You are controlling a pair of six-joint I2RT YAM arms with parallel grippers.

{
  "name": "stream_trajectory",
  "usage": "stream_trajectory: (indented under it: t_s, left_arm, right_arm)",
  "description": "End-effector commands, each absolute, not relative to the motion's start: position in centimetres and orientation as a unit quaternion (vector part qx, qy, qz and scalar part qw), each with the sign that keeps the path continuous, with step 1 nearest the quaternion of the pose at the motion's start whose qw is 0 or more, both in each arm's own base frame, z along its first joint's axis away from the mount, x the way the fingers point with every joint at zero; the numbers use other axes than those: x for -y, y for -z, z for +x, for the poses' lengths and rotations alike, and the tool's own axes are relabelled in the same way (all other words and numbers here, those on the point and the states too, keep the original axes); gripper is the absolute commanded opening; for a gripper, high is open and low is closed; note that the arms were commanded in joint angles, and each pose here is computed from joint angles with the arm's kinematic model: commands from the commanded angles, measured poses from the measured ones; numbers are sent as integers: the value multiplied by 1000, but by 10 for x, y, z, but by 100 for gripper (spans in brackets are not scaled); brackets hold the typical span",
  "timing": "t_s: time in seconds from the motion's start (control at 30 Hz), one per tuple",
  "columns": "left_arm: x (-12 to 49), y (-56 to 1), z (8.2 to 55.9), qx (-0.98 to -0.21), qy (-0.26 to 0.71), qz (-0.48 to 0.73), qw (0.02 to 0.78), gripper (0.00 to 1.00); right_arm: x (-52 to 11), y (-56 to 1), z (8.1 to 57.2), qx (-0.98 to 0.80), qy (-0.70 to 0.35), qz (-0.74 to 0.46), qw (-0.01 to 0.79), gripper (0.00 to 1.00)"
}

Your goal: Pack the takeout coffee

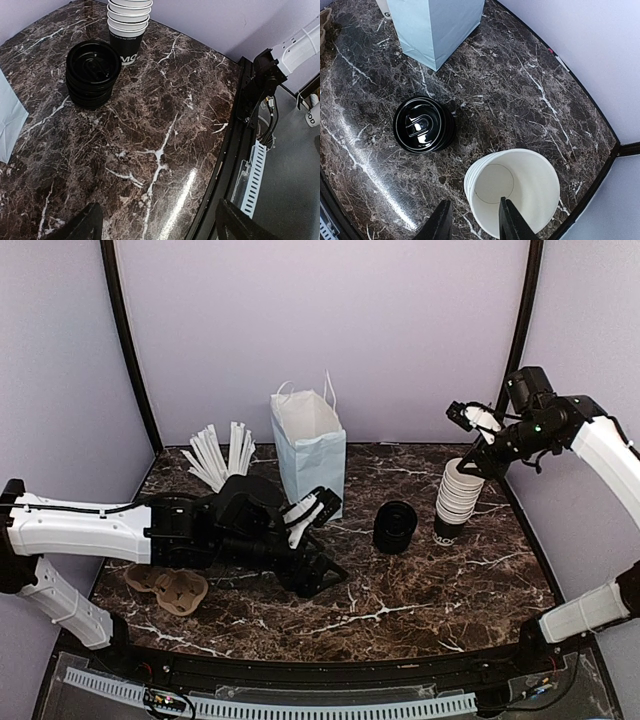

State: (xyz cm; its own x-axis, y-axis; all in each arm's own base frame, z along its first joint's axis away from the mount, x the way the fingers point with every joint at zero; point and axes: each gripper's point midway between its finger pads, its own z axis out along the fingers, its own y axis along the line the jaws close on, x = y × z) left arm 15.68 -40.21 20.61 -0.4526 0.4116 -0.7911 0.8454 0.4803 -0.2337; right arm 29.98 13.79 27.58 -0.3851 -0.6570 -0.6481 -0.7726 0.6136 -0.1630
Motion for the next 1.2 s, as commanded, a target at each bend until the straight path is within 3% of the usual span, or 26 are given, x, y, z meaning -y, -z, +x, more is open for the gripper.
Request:
stream_trajectory:
  t_s: [0.0, 0.6, 0.97, 1.17]
  left_arm:
    - [421, -240, 150, -765, 378, 387, 350, 79]
    - [445, -236, 160, -758, 375, 394, 360, 79]
    - [456, -238, 162, -752, 389, 389, 364, 79]
    - [459, -238, 164, -751, 388, 387, 368, 79]
  right_arm:
    - [-140, -271, 304, -838, -82, -432, 322, 32]
    - [-140, -242, 313, -864, -78, -417, 271, 22]
    - [-140, -237, 321, -870, -76, -408, 265, 26]
    - [-141, -230, 322, -873, -80, -406, 256, 21]
